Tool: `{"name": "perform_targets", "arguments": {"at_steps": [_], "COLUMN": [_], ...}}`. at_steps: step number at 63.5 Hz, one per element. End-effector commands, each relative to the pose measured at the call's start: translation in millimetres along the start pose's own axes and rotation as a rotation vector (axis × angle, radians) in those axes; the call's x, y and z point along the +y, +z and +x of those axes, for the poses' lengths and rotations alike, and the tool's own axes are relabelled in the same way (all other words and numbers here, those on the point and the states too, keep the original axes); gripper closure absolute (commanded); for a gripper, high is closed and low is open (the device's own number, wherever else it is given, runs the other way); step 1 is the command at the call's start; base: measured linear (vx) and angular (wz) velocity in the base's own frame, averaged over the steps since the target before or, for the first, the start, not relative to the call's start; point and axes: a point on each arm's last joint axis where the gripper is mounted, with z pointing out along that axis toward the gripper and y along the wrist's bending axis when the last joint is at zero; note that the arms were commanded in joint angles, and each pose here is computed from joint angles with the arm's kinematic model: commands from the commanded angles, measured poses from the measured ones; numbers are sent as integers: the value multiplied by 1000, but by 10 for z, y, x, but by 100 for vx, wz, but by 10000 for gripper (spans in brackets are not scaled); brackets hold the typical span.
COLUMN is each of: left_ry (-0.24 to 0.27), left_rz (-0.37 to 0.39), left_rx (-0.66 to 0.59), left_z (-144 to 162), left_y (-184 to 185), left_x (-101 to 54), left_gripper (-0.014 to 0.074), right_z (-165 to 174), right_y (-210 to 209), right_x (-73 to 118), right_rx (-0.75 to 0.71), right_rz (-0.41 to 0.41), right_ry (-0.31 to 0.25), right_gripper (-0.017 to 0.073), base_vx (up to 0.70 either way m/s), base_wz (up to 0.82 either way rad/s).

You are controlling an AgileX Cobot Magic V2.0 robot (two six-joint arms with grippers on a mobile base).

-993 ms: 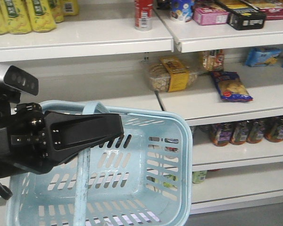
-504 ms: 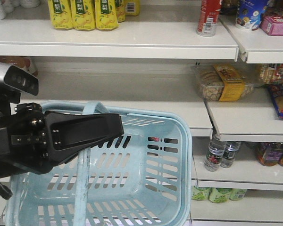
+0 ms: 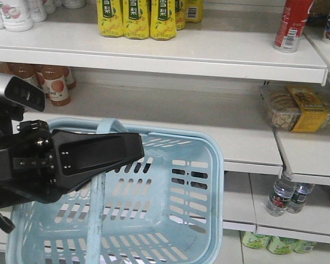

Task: Place coke in basket with both arms
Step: 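Drive the base toward the snack and drink shelves carrying the basket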

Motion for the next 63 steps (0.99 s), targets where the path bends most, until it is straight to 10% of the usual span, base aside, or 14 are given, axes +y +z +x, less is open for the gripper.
{"name": "perform_targets", "arguments": {"at_steps": [1,63], "left_ry": [24,24], "left_rz": [222,222], "left_rx": [0,0], "left_z": [-29,-29], "left_y": [-11,-11], "left_x": [-295,-295], "left_gripper": [600,600], "right_z": [-52,-52], "right_y": [-10,-10], "right_x": [3,3], "right_rx": [-79,-79], "right_rz": [0,0], "right_ry": [-15,-15], "right_gripper": [564,564], "base_vx": [5,6], "base_wz": [14,1]}}
